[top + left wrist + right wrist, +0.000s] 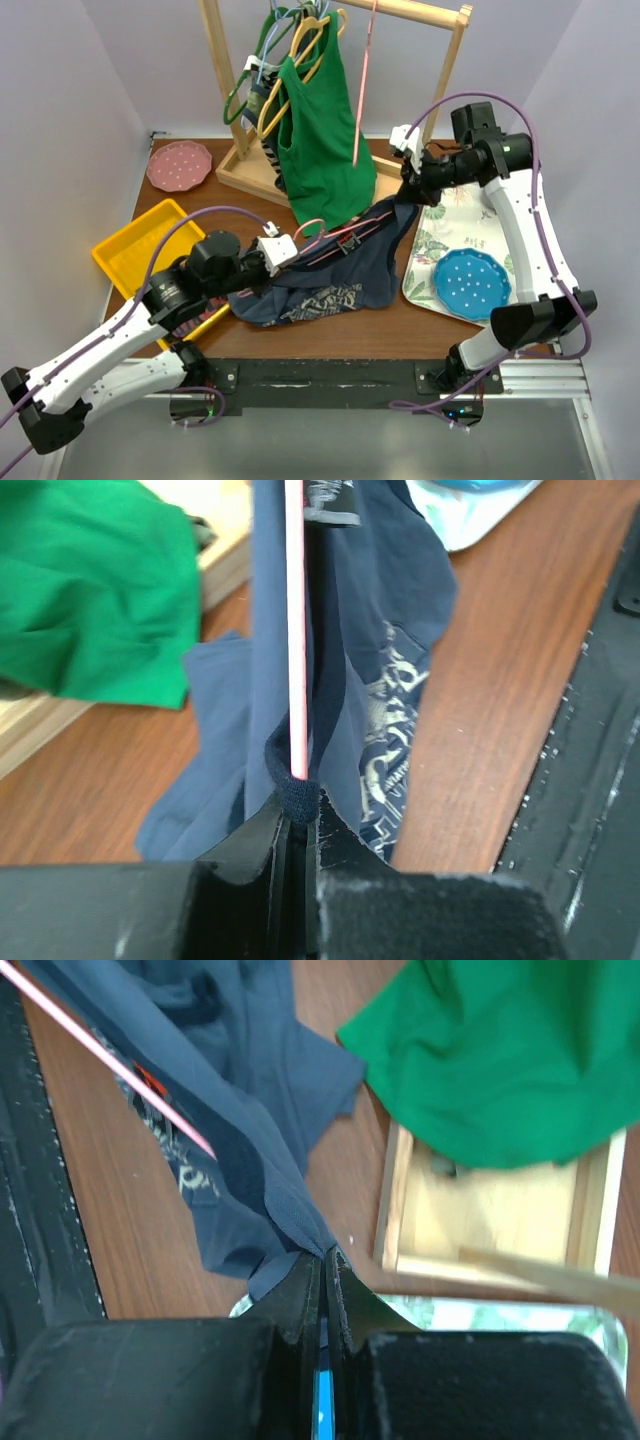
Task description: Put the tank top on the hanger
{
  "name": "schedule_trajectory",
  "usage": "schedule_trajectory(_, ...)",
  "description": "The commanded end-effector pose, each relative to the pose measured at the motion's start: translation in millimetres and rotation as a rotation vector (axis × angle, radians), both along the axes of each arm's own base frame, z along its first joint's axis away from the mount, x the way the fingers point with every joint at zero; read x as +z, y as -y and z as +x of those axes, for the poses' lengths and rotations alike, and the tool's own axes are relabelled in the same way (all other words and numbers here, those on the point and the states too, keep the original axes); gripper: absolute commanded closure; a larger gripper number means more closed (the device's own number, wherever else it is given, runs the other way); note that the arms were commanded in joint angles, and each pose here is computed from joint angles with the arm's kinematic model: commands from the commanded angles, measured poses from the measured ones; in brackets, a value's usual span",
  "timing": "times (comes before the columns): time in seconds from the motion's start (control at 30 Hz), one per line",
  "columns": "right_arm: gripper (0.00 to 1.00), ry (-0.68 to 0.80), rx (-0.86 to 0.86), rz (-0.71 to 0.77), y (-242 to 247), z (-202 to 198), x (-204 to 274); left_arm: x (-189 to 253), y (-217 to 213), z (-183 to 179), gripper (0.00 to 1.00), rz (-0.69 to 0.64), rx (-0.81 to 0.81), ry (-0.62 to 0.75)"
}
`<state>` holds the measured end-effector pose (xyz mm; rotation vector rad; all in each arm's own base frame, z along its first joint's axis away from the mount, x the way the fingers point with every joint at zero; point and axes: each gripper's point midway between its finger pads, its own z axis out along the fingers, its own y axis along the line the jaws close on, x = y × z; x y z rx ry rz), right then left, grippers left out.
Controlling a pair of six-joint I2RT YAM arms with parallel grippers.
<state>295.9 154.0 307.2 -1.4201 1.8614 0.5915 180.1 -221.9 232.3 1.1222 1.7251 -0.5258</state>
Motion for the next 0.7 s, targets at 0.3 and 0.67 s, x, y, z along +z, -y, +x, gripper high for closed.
schedule_trajectory(0.3, 0.90, -0.170, 0.215, 0.147, -64, -65, 21, 26, 22, 20, 1.00, -0.038, -0.031, 0.092)
schedule_trajectory(0.67, 0.75, 0.017, -0.121, -0.013, -17, -13, 29, 17, 7, -4, 1.00, -0.066, -0.082, 0.103)
